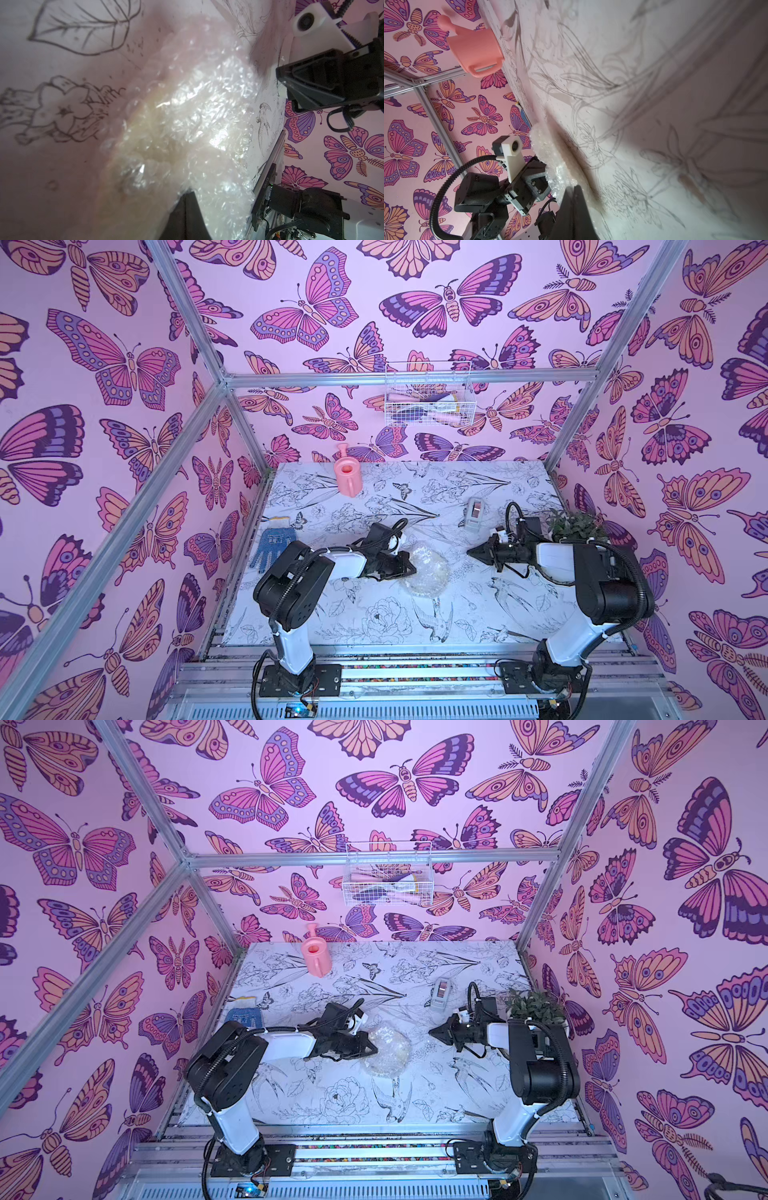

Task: Wrap dinner plates in bubble wrap
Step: Pull the tape from the tape cutter.

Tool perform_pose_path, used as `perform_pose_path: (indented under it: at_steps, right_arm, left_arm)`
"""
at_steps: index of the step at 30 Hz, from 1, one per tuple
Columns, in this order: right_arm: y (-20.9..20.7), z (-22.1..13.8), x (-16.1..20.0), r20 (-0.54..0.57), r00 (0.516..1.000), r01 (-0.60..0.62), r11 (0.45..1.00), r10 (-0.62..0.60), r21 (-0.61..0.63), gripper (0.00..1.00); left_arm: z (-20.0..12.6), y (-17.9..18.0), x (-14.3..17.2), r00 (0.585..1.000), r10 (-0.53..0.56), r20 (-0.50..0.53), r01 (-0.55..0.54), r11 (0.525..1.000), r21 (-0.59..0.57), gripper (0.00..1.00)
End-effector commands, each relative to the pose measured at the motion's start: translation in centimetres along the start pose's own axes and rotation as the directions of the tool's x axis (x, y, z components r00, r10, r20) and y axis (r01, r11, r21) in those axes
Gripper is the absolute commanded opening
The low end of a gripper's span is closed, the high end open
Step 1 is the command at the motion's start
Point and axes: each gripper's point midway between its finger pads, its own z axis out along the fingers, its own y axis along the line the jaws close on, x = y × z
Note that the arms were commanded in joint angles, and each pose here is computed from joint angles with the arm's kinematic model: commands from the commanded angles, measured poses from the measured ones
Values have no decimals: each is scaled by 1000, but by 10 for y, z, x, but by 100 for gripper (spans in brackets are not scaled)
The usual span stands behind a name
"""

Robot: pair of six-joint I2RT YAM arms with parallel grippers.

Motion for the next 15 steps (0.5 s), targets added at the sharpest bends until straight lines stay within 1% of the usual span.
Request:
perform_pose_path:
  at_steps: [1, 7, 11, 14, 15]
  right_arm:
    - [-1, 1, 13, -29, 1000, 1, 1000, -2, -10, 0]
    - [-21, 13, 15, -63, 997, -40, 999, 40, 1, 0]
    - [-35, 11, 25, -68, 995, -70, 995, 75, 69, 19]
    - [-46, 7, 42, -82, 991, -93, 990, 102, 108, 25]
    - [-47, 6, 47, -90, 990, -98, 989, 109, 113, 26]
  left_arm:
    - [1, 46, 42, 989, -113, -100, 97, 983, -154, 0]
    - [2, 46, 41, 989, -112, -101, 96, 984, -153, 0]
    - [2, 45, 40, 989, -109, -97, 93, 984, -152, 0]
    - [2, 45, 39, 989, -109, -99, 94, 984, -150, 0]
    - [2, 45, 39, 989, -108, -99, 93, 984, -150, 0]
